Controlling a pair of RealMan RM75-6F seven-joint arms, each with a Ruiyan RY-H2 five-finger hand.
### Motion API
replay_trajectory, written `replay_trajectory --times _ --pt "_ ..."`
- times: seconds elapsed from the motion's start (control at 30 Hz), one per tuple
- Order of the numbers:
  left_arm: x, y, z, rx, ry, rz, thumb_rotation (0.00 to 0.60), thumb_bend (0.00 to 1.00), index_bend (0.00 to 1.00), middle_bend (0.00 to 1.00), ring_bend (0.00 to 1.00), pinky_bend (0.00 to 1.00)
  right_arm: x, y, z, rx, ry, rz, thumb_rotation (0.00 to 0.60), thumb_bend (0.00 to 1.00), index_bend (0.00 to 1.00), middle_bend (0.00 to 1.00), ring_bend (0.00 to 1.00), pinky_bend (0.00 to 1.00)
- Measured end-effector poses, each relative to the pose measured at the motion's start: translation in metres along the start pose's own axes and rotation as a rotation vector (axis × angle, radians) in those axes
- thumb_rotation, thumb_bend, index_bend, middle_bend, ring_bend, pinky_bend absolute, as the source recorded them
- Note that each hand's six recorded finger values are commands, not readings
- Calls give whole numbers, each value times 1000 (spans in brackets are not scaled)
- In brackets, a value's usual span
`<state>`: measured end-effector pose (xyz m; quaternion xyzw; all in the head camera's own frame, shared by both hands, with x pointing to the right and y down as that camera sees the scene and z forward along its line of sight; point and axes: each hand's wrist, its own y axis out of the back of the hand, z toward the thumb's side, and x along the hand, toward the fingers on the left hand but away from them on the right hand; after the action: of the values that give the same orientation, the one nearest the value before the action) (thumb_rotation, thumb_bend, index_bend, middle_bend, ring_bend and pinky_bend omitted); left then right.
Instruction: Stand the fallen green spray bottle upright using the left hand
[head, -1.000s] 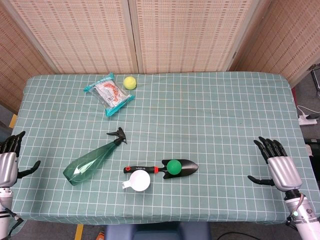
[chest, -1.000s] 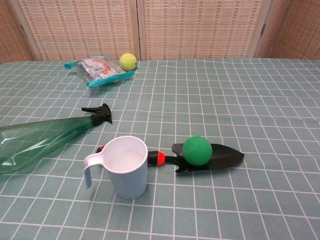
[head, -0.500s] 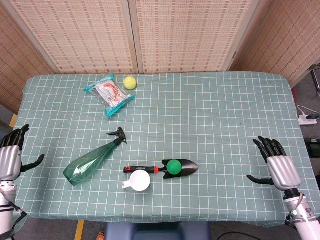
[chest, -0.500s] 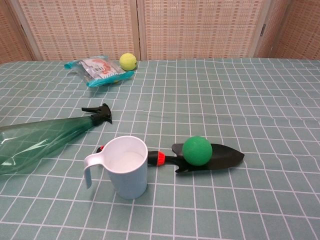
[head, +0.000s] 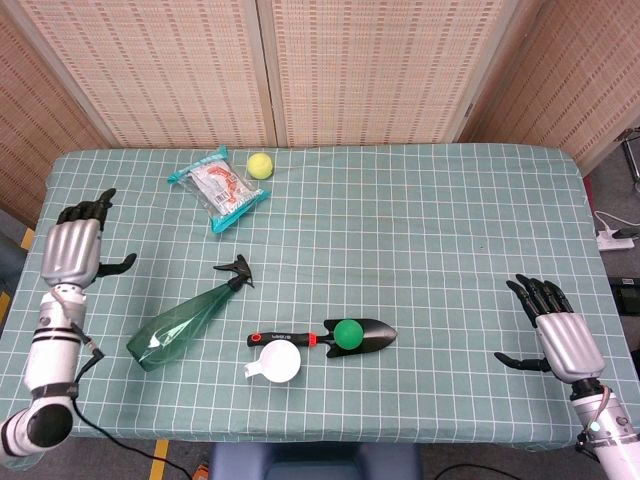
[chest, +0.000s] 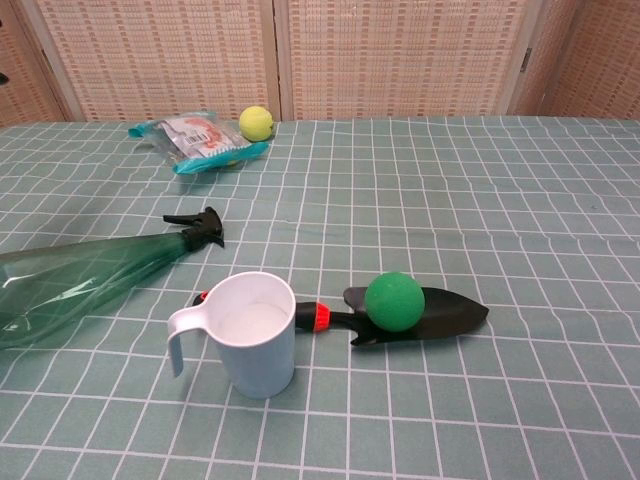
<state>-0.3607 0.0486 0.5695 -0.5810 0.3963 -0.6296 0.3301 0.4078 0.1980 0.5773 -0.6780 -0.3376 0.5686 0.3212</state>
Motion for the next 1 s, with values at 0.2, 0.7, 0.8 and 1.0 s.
replay_trajectory --times 0.2,0.7,0.8,1.0 --pt "21 -18 44 66 81 -175 600 197 93 193 145 171 -1 -1 -3 -18 -10 16 600 0 0 0 0 0" --pt "37 -76 124 302 383 -535 600 196 85 195 149 158 -2 -3 -4 -33 -17 53 600 0 0 0 0 0" --pt "32 -91 137 312 416 -586 600 197 85 200 152 158 -3 -3 -4 -36 -19 57 600 0 0 0 0 0" --pt "26 -101 165 289 430 -628 600 195 99 215 165 154 -4 -3 -4 -43 -22 63 600 0 0 0 0 0"
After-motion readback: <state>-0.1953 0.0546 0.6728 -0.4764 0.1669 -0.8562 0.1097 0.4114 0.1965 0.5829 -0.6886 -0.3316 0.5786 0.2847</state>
